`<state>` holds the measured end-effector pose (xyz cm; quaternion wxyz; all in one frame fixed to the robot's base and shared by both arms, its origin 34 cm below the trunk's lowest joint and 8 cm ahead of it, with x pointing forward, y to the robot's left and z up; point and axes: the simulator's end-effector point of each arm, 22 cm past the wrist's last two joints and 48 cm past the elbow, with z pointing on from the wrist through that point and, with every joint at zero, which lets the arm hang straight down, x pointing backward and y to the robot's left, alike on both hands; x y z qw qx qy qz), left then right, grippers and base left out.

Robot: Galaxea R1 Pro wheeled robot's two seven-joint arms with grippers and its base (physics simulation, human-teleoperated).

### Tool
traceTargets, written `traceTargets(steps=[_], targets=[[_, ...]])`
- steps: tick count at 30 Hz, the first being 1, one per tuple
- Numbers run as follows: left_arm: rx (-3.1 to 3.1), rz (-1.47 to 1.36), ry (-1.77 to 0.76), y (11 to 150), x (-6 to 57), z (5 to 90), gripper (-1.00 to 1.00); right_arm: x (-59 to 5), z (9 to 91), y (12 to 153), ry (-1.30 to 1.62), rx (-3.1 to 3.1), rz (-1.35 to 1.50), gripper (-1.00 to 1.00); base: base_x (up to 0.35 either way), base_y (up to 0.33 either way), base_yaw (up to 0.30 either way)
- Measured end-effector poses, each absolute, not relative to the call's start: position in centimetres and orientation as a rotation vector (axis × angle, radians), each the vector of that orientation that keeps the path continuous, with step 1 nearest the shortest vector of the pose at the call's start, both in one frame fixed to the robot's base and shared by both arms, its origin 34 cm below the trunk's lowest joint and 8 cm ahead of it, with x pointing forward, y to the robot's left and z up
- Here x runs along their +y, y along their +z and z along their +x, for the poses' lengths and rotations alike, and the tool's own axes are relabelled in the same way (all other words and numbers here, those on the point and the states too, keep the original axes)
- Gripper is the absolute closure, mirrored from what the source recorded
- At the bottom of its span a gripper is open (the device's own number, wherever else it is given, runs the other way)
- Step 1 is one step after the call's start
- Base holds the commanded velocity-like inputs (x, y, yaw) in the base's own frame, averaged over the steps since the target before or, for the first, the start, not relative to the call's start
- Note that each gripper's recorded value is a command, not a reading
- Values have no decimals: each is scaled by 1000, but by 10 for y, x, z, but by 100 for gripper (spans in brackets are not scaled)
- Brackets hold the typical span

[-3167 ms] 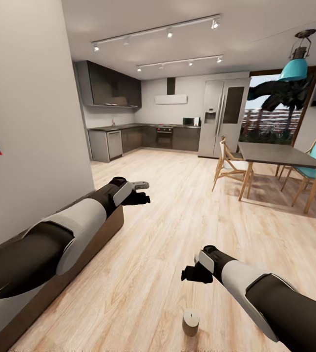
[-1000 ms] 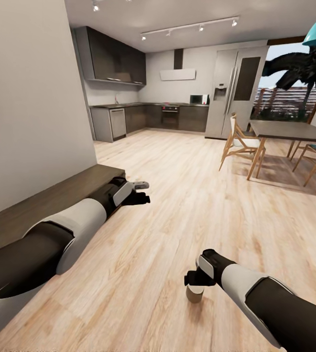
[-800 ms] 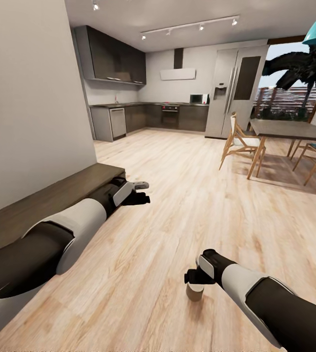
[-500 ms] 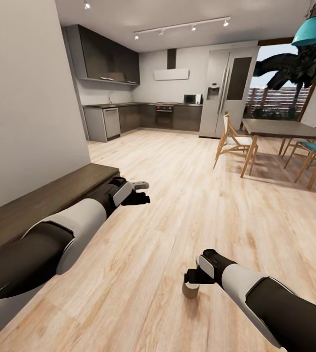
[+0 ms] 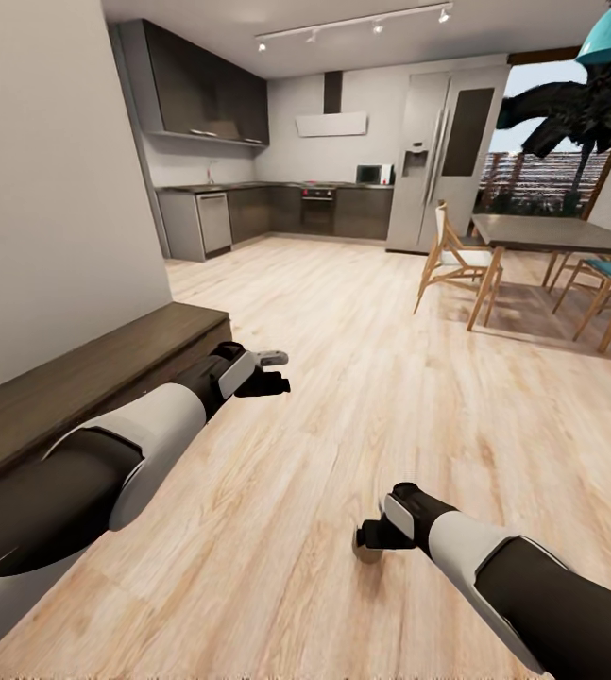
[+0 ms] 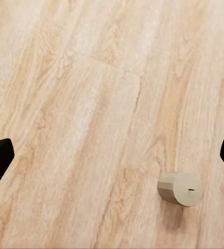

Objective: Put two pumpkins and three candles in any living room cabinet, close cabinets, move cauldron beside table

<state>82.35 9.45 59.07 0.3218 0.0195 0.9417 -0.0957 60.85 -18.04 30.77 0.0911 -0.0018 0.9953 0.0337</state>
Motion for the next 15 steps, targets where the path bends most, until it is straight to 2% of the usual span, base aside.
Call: traceTargets(steps=[15], targets=[[2535,44,-255,543,95,827,-100,-179,592,269,107,3005,0,-100,0,0,0]])
